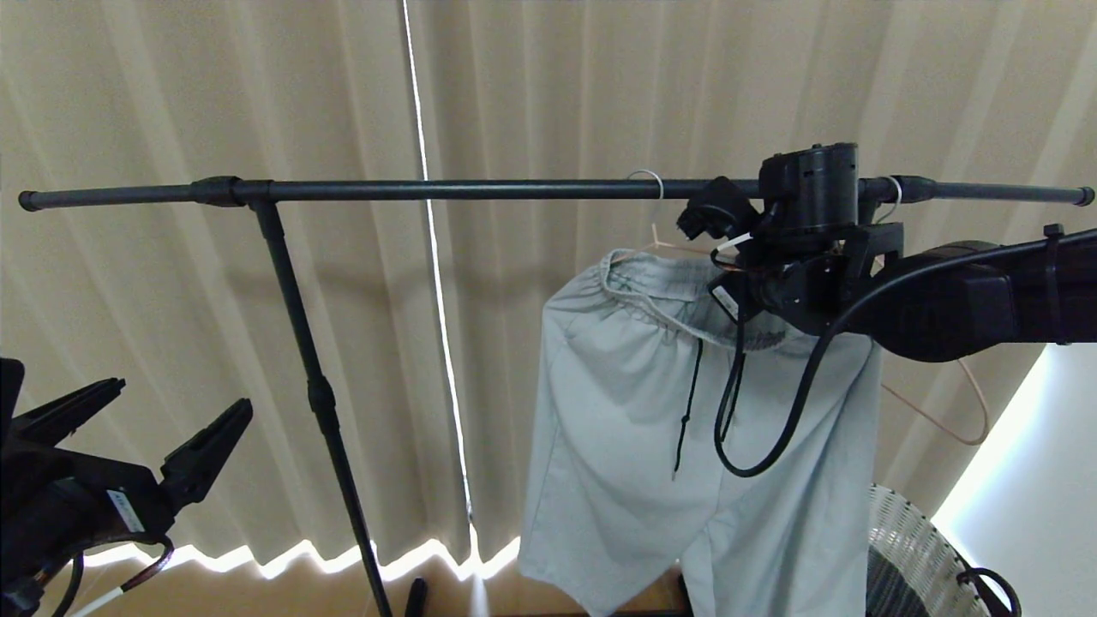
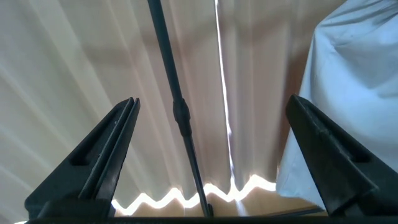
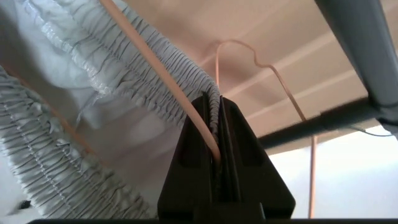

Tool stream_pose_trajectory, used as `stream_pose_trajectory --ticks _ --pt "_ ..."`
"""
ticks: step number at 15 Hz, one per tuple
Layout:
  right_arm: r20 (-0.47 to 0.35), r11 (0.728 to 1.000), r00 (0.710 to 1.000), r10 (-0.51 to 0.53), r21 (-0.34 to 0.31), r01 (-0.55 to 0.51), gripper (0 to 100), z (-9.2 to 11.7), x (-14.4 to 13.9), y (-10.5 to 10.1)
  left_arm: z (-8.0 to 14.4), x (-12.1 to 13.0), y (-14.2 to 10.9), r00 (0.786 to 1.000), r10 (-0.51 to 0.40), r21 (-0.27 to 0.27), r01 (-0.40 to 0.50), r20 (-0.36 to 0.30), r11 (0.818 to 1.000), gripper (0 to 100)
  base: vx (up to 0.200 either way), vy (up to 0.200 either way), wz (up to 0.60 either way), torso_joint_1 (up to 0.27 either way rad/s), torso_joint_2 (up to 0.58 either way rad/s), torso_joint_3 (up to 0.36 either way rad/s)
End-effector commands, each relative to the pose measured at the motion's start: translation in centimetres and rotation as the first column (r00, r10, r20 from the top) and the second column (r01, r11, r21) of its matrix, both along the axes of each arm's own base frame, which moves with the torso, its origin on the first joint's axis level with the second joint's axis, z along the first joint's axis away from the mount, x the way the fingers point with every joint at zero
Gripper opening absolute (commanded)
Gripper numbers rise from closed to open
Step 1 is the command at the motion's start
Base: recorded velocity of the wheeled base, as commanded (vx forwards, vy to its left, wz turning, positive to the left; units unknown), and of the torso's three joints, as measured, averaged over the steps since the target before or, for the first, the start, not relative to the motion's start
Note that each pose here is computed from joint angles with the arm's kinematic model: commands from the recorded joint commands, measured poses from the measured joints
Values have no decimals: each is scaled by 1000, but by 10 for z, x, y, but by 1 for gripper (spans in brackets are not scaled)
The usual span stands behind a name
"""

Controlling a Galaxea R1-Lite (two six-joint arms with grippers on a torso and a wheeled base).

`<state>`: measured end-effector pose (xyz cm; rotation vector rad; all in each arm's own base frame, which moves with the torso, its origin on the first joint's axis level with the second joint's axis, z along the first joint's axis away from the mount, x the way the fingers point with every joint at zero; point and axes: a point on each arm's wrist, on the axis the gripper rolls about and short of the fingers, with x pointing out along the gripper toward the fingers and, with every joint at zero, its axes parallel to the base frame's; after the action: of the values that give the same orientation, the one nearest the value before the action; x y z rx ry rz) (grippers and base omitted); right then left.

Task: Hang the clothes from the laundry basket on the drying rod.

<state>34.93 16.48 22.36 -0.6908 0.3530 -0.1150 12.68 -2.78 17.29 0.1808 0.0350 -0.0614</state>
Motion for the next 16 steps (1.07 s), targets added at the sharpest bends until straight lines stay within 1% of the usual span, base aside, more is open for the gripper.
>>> stream_pose_trajectory --ticks 1,5,10,11,13,15,16 --pt "0 1000 1000 13 0 -13 0 -1 1 5 0 0 0 1000 0 0 0 0 1000 100 0 0 0 0 0 0" --pt "4 998 998 57 2 -57 0 -3 3 27 0 -1 1 1000 4 -1 -4 4 1000 100 0 0 0 0 0 0" --pt "1 998 998 70 -1 -70 0 0 2 32 2 -2 1 1000 4 -3 -4 13 1000 100 0 0 0 0 0 0" --pt "3 997 997 73 2 -73 100 0 3 32 2 -2 1 1000 4 -3 -4 13 1000 100 0 0 0 0 0 0" --pt "16 997 997 77 16 -77 100 -1 5 33 2 -2 1 1000 6 -3 -6 13 1000 100 0 0 0 0 0 0" --pt "34 994 994 105 41 -106 100 1 4 36 2 -2 1 1000 6 -4 -6 15 1000 100 0 0 0 0 0 0" --pt "44 980 983 178 83 -182 100 3 -2 46 3 -4 2 1000 6 -7 -6 22 1000 100 0 0 0 0 0 0"
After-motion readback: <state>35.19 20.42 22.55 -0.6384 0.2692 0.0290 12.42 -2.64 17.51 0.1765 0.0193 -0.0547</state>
